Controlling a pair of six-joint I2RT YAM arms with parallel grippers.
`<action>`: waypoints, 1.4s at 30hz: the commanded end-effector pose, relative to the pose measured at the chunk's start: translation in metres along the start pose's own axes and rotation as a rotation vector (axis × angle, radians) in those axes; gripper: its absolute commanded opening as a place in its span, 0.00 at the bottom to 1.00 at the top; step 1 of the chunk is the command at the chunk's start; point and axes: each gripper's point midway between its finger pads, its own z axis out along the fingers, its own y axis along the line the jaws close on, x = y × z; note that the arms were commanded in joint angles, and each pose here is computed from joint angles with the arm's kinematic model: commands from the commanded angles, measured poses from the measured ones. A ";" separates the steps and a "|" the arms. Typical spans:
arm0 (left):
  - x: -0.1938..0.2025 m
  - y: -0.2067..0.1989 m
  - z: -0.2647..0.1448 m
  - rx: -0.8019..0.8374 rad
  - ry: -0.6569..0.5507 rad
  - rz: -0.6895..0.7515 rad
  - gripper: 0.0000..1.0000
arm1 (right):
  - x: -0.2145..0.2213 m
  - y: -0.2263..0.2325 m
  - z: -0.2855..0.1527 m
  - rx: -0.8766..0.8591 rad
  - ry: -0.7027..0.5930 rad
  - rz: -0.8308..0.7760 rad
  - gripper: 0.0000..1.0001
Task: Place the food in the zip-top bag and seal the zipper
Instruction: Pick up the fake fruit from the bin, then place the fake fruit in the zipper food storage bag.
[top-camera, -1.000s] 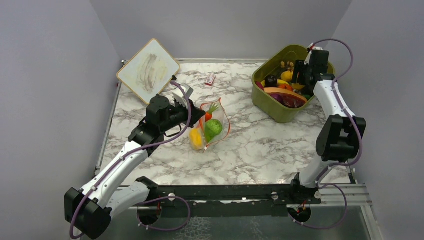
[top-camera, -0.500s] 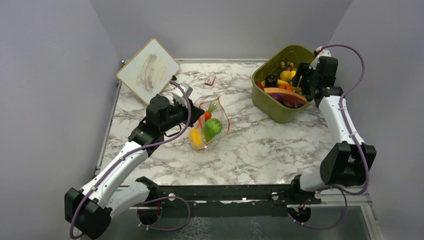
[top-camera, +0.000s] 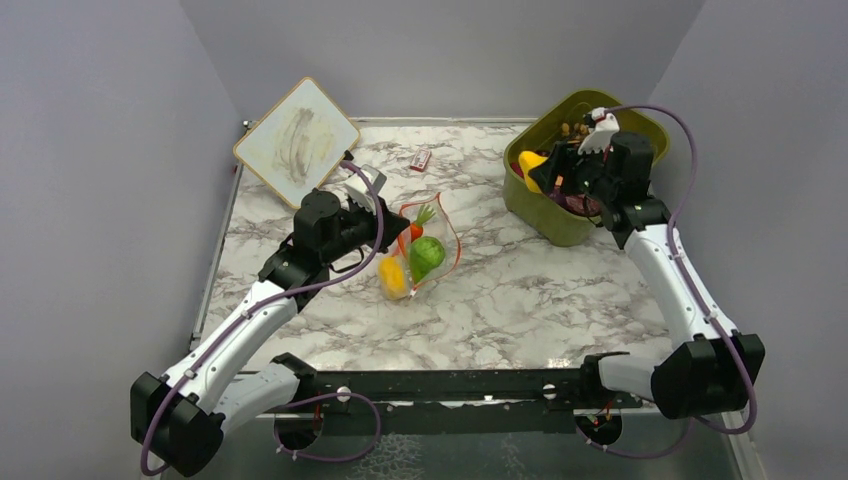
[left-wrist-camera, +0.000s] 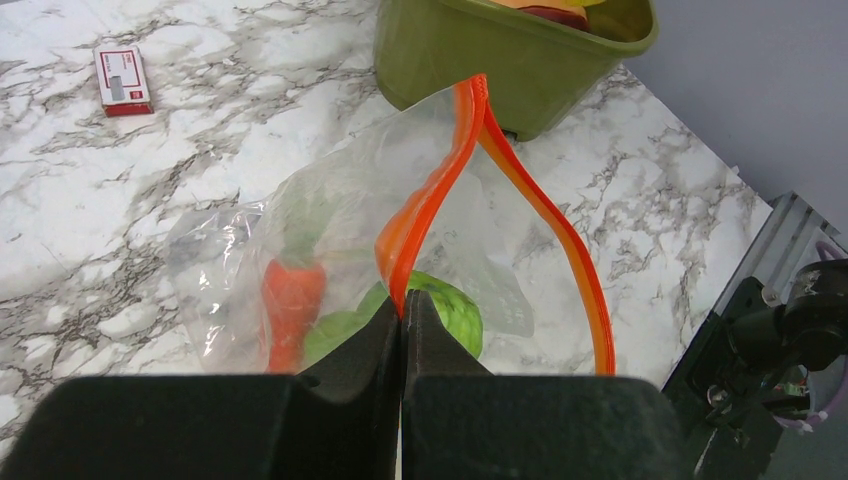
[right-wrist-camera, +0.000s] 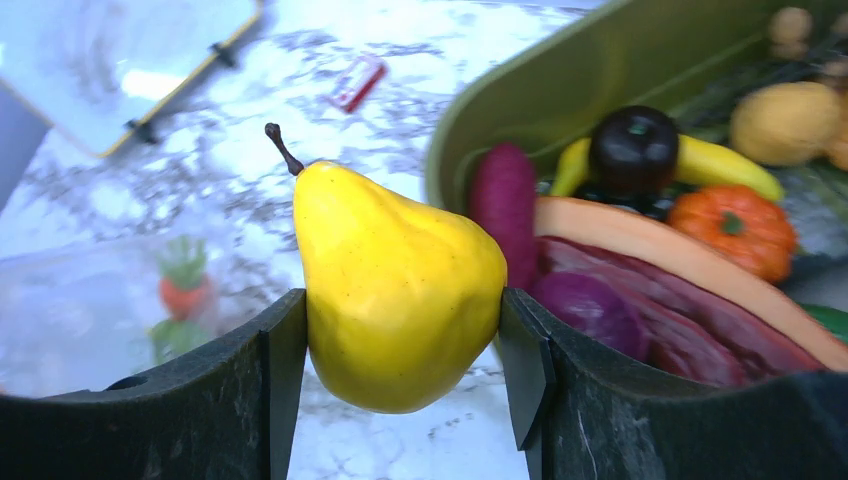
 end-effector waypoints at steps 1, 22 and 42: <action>-0.009 -0.001 0.001 0.008 -0.035 0.001 0.00 | -0.011 0.064 -0.015 -0.249 -0.064 -0.048 0.45; -0.002 -0.004 0.006 0.032 -0.002 -0.017 0.00 | 0.032 0.235 -0.080 -0.855 0.028 0.098 0.44; -0.040 -0.023 0.003 0.092 -0.090 -0.077 0.00 | 0.088 0.222 -0.024 -0.515 0.291 0.173 0.43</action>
